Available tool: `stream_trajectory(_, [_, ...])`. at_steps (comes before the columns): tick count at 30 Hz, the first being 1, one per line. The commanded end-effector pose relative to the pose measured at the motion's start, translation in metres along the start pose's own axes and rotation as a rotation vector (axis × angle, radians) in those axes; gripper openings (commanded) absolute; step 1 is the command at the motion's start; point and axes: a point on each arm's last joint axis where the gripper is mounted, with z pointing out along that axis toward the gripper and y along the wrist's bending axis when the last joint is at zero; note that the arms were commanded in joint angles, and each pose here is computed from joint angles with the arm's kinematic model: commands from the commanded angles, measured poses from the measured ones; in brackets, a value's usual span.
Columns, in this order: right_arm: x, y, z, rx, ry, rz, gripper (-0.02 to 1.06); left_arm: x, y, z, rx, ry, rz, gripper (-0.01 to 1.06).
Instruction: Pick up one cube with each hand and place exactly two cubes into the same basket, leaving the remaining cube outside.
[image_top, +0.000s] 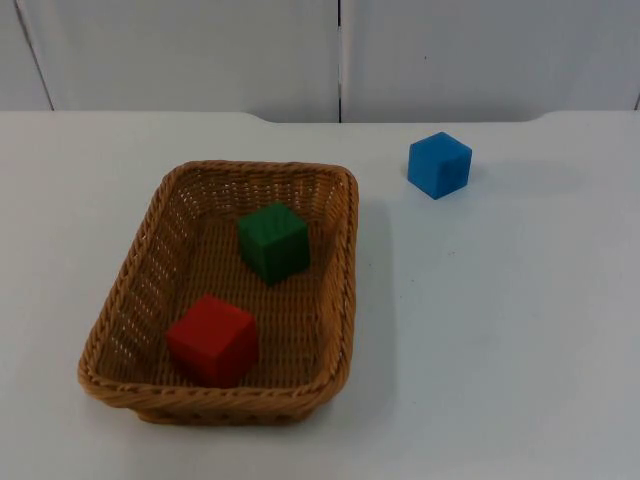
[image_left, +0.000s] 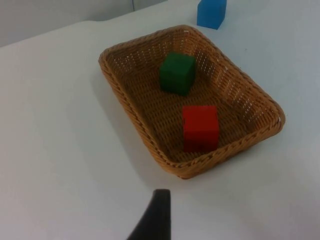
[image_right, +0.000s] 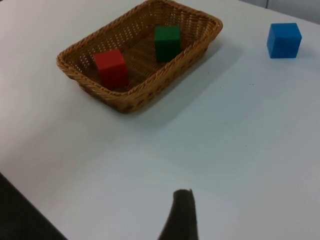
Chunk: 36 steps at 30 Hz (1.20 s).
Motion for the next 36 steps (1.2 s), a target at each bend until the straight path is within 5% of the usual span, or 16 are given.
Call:
stream_trajectory(1, [0.0002,0.0000,-0.0006,-0.005,-0.006,0.002,0.66,0.0002,0.0001,0.0007,-0.002,-0.009,-0.004,0.86])
stream_trajectory(9, [0.0002,0.0000,-0.0006,-0.005,-0.006,0.002,0.68,0.0002,0.0001,0.0007,-0.002,-0.009,-0.004,0.86])
stream_trajectory(16, [0.0002,0.0005,-0.0006,-0.011,-0.006,0.005,1.05,0.0003,0.0001,0.0008,-0.002,-0.009,-0.004,0.95])
stream_trajectory(18, [0.0002,0.0005,-0.0006,-0.011,-0.006,0.005,1.05,0.0003,0.0001,0.0008,-0.002,-0.009,-0.004,1.05])
stream_trajectory(36, [0.0002,0.0005,-0.0006,-0.011,-0.006,0.005,1.05,0.0003,0.0001,0.0008,-0.002,-0.009,-0.004,1.05])
